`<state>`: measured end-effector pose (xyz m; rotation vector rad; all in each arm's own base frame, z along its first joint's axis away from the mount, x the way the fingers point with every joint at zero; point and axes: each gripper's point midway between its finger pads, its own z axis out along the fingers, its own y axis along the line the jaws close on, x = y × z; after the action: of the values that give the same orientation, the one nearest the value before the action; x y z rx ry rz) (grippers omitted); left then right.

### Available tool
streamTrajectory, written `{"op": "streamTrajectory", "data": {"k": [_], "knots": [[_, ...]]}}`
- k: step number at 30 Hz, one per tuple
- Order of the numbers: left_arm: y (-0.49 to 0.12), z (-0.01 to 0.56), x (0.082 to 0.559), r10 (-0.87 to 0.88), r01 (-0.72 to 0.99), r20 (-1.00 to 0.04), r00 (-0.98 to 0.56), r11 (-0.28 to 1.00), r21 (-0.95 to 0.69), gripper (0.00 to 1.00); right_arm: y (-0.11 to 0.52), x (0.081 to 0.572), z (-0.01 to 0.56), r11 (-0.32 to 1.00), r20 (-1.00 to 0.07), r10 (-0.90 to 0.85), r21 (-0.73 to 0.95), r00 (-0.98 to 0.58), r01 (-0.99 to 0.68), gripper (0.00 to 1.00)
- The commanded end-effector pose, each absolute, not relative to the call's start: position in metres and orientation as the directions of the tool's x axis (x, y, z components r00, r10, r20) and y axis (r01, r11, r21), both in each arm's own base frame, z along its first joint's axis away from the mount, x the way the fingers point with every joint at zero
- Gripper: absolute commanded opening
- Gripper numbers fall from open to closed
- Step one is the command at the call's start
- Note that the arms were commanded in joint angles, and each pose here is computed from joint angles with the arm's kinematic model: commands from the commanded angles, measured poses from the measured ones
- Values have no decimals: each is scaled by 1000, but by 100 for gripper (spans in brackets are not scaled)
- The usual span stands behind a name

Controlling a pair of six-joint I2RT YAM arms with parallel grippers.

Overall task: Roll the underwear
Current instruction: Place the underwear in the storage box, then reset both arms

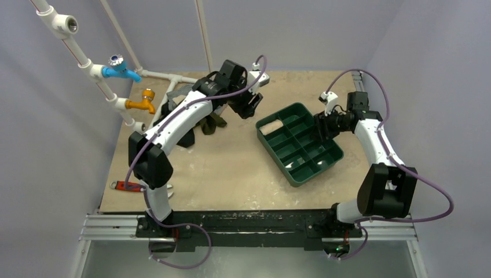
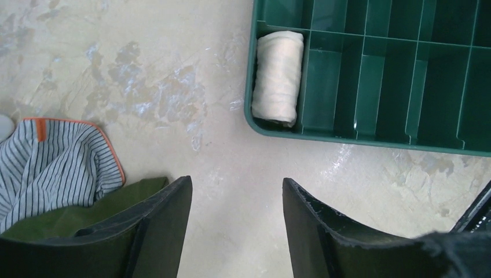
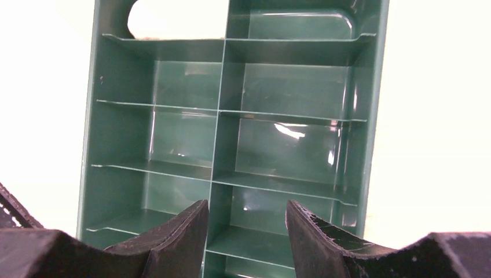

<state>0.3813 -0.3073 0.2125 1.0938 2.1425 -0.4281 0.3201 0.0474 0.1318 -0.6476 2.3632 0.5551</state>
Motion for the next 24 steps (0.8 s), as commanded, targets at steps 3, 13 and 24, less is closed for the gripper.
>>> {"op": "streamTrajectory", "data": {"k": [3,13,24], "knots": [[-279,257,381,434,755,-799,-416,655,-38,60,38,344,151,814,-699,-314,151,-643,-561,52],[-224,262,364,384,665,-832,-401,746,24,82,30,356,167,854,-748,-288,83,-598,-514,63],[-161,283,321,361,584,-869,-338,804,107,100,34,348,197,856,-806,-273,45,-525,-514,99]]}}
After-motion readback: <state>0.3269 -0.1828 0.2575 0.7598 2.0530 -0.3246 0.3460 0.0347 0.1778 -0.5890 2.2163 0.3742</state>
